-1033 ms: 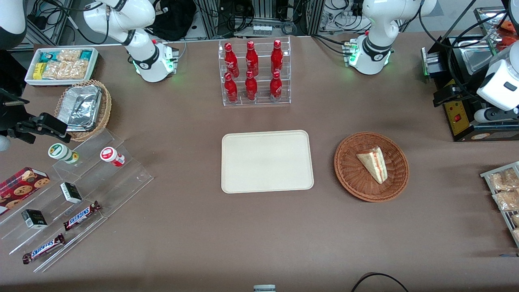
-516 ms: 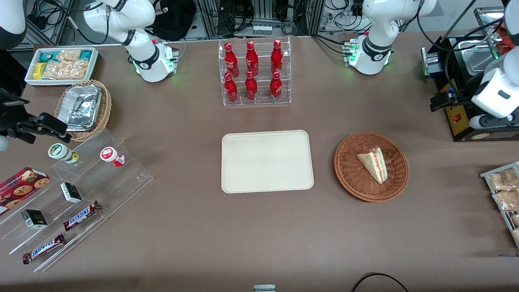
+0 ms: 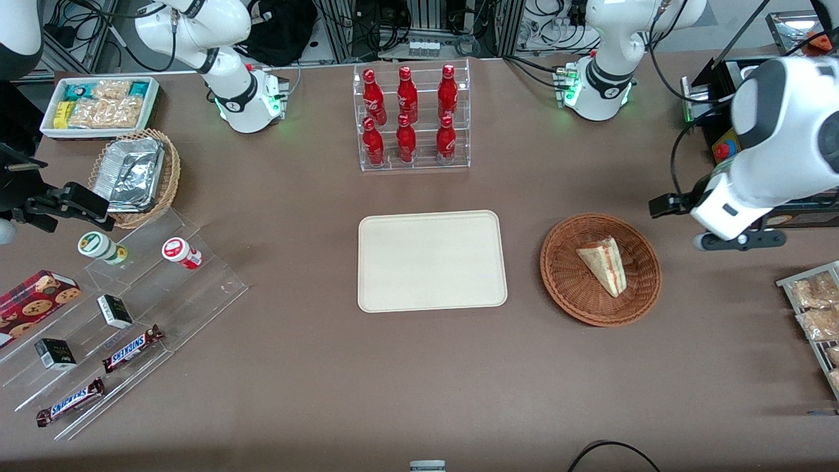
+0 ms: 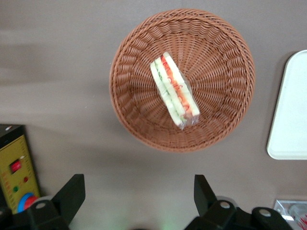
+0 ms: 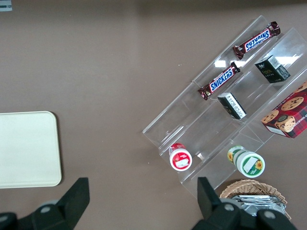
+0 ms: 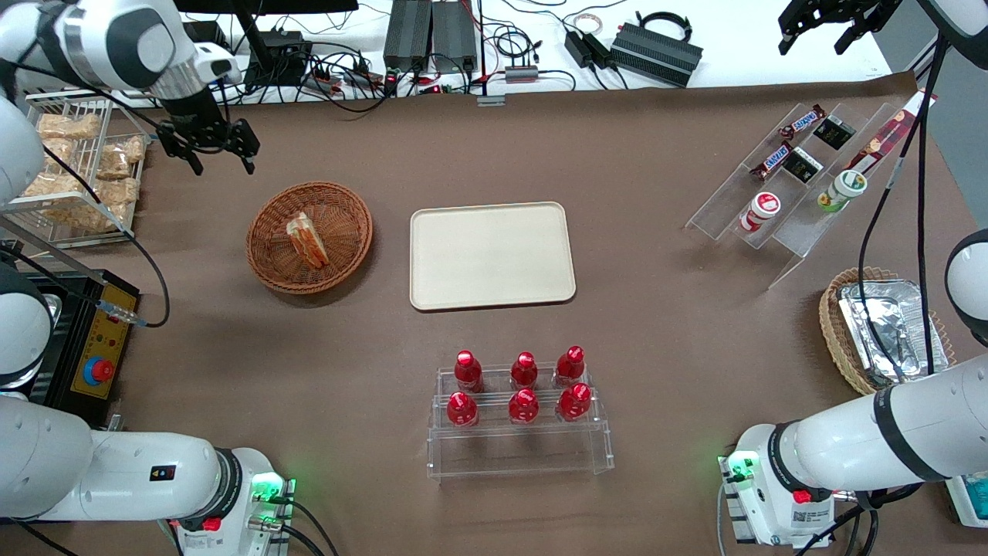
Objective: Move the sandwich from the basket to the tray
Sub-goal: 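Move the left gripper over the wrapped sandwich in the wicker basket, then lower the left gripper and close it on the wrapped sandwich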
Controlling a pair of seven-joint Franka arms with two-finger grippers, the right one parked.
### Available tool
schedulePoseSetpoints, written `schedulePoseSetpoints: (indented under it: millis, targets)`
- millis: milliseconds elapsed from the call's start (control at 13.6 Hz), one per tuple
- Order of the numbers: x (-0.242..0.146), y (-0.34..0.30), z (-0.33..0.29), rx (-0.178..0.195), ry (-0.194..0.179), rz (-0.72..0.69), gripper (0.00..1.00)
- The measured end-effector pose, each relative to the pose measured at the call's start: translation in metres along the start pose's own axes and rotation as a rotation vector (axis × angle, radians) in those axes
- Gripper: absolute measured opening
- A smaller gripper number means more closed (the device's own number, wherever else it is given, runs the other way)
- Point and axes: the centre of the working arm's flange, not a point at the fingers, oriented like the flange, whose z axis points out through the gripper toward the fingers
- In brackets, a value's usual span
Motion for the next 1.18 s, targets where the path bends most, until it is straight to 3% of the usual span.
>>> schedulePoseSetpoints:
  millis: [295, 443, 811, 1180]
  targets:
    - [0.005, 0.004, 0.064, -0.014, 0.091, -0.048, 1.00]
    - [0.004, 0.005, 0.093, -0.022, 0.116, -0.093, 1.00]
    - [0.002, 0.037, 0.118, -0.044, 0.142, -0.321, 1.00]
    - [0.005, 0.058, 0.141, -0.059, 0.141, -0.498, 1.00]
